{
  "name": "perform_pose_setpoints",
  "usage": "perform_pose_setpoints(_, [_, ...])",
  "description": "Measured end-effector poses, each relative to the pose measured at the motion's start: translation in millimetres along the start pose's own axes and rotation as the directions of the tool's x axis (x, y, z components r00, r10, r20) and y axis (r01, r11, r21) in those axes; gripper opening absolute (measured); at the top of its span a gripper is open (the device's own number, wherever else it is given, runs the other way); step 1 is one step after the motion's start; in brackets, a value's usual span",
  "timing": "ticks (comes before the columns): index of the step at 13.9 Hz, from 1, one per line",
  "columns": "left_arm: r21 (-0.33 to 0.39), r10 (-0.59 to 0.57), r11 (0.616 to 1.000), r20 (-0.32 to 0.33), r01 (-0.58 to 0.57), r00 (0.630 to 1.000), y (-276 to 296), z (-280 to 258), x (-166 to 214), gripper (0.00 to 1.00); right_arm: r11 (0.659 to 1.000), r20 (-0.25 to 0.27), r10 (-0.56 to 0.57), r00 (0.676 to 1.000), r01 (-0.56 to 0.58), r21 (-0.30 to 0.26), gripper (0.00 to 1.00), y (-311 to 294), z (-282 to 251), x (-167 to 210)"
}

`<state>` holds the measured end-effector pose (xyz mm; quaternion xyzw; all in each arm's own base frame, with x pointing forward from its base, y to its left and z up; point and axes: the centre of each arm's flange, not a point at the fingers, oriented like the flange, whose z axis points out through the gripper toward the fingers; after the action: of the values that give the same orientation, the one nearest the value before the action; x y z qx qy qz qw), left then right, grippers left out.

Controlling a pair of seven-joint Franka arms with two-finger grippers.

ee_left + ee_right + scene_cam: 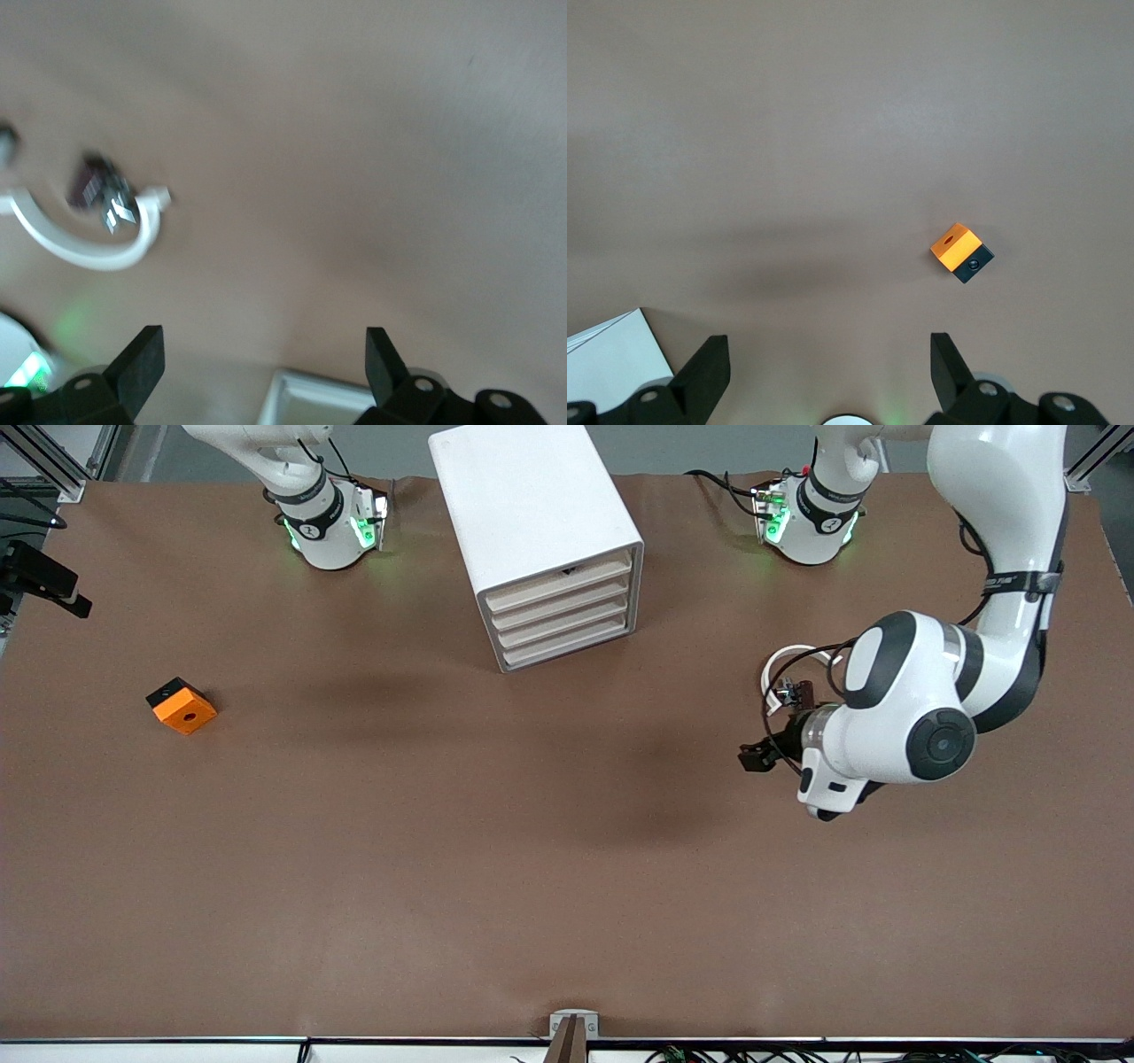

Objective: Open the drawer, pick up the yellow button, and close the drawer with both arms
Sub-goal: 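Grasp the handle of the lowest drawer with the left gripper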

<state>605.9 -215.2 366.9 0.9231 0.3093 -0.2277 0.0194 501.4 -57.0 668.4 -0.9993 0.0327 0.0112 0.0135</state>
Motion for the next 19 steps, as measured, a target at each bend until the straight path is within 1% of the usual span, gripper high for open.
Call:
perform_pose_setpoints(2, [0.03, -0.135, 0.991, 0.078, 0.133, 0.988, 17.2, 11.5, -16.3, 1.0, 1.0, 0.0, 0.0, 1.0, 0.0, 0.0, 1.0, -0.1, 0.0, 0.0])
perform_pose_setpoints(3, [0.059, -0.224, 0.974, 0.111, 0.219, 0.968, 26.8, 18.2, -25.6, 1.0, 1.0, 0.0, 0.0, 1.0, 0.0, 0.0, 1.0, -0.1, 0.0, 0.0])
perform_pose_setpoints(4, [0.096, -0.323, 0.945, 0.135, 0.312, 0.937, 35.1, 25.9, -33.2, 1.0, 1.0, 0.0, 0.0, 1.0, 0.0, 0.0, 1.0, -0.1, 0.0, 0.0])
perform_pose_setpoints(5, [0.143, -0.429, 0.901, 0.152, 0.41, 0.89, 42.0, 34.8, -38.8, 1.0, 1.0, 0.0, 0.0, 1.0, 0.0, 0.0, 1.0, -0.1, 0.0, 0.0])
perform_pose_setpoints(6, [0.194, -0.525, 0.847, 0.163, 0.495, 0.835, 47.7, 45.2, -43.8, 1.0, 1.0, 0.0, 0.0, 1.0, 0.0, 0.0, 1.0, -0.2, -0.1, 0.0])
perform_pose_setpoints(8, [0.309, -0.684, 0.722, 0.187, 0.619, 0.705, 56.3, 66.1, -52.0, 1.0, 1.0, 0.0, 0.0, 1.0, 0.0, 0.0, 1.0, -0.2, -0.1, 0.0])
perform_pose_setpoints(9, [0.375, -0.739, 0.664, 0.197, 0.647, 0.644, 58.1, 75.1, -56.1, 1.0, 1.0, -0.001, 0.0, 1.0, 0.0, 0.0, 1.0, -0.2, -0.1, 0.0])
perform_pose_setpoints(12, [0.548, -0.838, 0.527, 0.21, 0.649, 0.503, 62.6, 91.6, -73.0, 1.0, 1.0, -0.001, -0.001, 1.0, 0.001, 0.0, 1.0, -0.3, -0.3, -0.1])
perform_pose_setpoints(13, [0.602, -0.87, 0.472, 0.197, 0.644, 0.452, 64.0, 96.1, -78.2, 1.0, 1.0, -0.001, -0.001, 1.0, 0.001, 0.0, 1.0, -0.3, -0.3, -0.1])
perform_pose_setpoints(14, [0.655, -0.897, 0.412, 0.169, 0.633, 0.409, 64.8, 102.4, -83.1, 1.0, 1.0, -0.001, -0.001, 1.0, 0.001, 0.0, 1.0, -0.3, -0.4, -0.1])
perform_pose_setpoints(15, [0.699, -0.915, 0.357, 0.13, 0.619, 0.382, 66.1, 112.7, -87.8, 1.0, 1.0, -0.001, -0.001, 1.0, 0.001, 0.0, 1.0, -0.3, -0.4, -0.1])
perform_pose_setpoints(16, [0.728, -0.923, 0.322, 0.099, 0.606, 0.371, 68.8, 124.1, -93.3, 1.0, 1.0, -0.001, -0.001, 1.0, 0.001, 0.0, 1.0, -0.4, -0.4, -0.2])
perform_pose_setpoints(17, [0.744, -0.924, 0.304, 0.078, 0.595, 0.375, 72.6, 134.7, -100.7, 1.0, 1.0, -0.001, -0.001, 1.0, 0.001, 0.0, 1.0, -0.7, -0.4, -0.1])
perform_pose_setpoints(18, [0.755, -0.921, 0.294, 0.06, 0.586, 0.385, 76.4, 143.4, -110.2, 0.97, 1.0, -0.001, -0.002, 1.0, 0.002, 0.0, 1.0, -1.0, -0.4, -0.1])
perform_pose_setpoints(19, [0.766, -0.916, 0.288, 0.044, 0.575, 0.399, 79.4, 150.3, -120.6, 0.97, 1.0, -0.002, -0.002, 1.0, 0.002, 0.0, 1.0, -1.2, -0.5, -0.2])
